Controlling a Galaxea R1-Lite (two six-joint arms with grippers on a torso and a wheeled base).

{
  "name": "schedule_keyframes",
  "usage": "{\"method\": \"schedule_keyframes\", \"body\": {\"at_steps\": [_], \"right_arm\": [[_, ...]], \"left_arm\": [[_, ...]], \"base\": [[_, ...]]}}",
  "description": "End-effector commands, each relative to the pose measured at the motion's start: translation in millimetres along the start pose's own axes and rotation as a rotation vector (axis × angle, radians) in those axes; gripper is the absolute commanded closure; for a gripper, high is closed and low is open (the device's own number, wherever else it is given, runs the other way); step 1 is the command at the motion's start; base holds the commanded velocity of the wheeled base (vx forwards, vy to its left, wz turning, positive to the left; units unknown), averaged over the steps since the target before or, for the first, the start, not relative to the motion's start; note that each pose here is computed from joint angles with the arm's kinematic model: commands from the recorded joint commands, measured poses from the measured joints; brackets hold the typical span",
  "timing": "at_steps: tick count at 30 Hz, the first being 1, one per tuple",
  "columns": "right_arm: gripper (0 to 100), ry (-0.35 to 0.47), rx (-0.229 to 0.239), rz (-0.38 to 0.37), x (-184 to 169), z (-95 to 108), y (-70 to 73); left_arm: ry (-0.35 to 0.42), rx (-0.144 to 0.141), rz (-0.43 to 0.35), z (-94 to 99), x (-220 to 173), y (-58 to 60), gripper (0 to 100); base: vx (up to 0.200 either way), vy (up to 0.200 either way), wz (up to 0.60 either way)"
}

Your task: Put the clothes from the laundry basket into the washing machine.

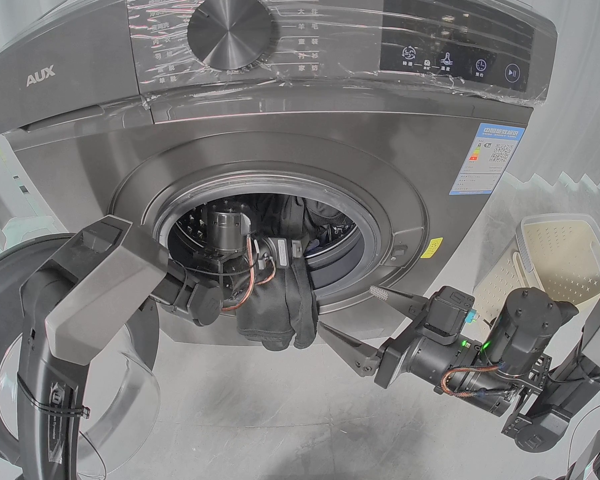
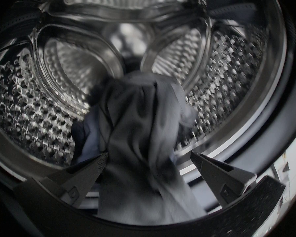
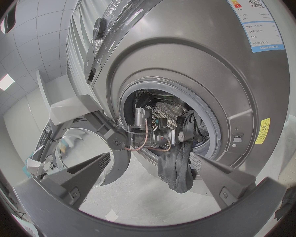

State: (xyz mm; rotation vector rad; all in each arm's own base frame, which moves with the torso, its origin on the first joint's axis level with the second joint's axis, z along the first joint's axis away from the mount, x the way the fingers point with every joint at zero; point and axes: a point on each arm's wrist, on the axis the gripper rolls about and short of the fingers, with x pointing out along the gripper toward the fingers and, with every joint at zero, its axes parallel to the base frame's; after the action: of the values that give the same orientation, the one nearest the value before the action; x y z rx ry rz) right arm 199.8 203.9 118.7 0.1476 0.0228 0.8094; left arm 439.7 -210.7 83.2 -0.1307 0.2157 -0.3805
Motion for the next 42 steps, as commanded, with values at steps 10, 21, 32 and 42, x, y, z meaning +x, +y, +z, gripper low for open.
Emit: {"method": "schedule_keyframes", "body": {"at_steps": [10, 21, 32, 42], "right_arm": [[0, 0.0, 0.0, 0.003, 0, 0, 0.9], [0, -0.003, 0.0, 0.004, 0, 1, 1.0], [0, -0.003, 0.0, 0.005, 0, 1, 1.4], [0, -0.005, 0.0, 0.001, 1, 1, 0.1]], "left_arm": [[0.176, 0.084, -0.08, -28.8, -30, -10.0, 0], [0.194, 0.082, -0.074, -44.1, -21, -6.4, 100], [-0.089, -0.074, -0.005, 14.1, 13, -11.3, 100], [-0.331, -0.11, 0.047, 47.5, 37, -2.4, 100]], "base": [[0.0, 0.0, 0.0], [0.0, 0.0, 0.0], [0.0, 0.0, 0.0], [0.0, 0.0, 0.0]]}}
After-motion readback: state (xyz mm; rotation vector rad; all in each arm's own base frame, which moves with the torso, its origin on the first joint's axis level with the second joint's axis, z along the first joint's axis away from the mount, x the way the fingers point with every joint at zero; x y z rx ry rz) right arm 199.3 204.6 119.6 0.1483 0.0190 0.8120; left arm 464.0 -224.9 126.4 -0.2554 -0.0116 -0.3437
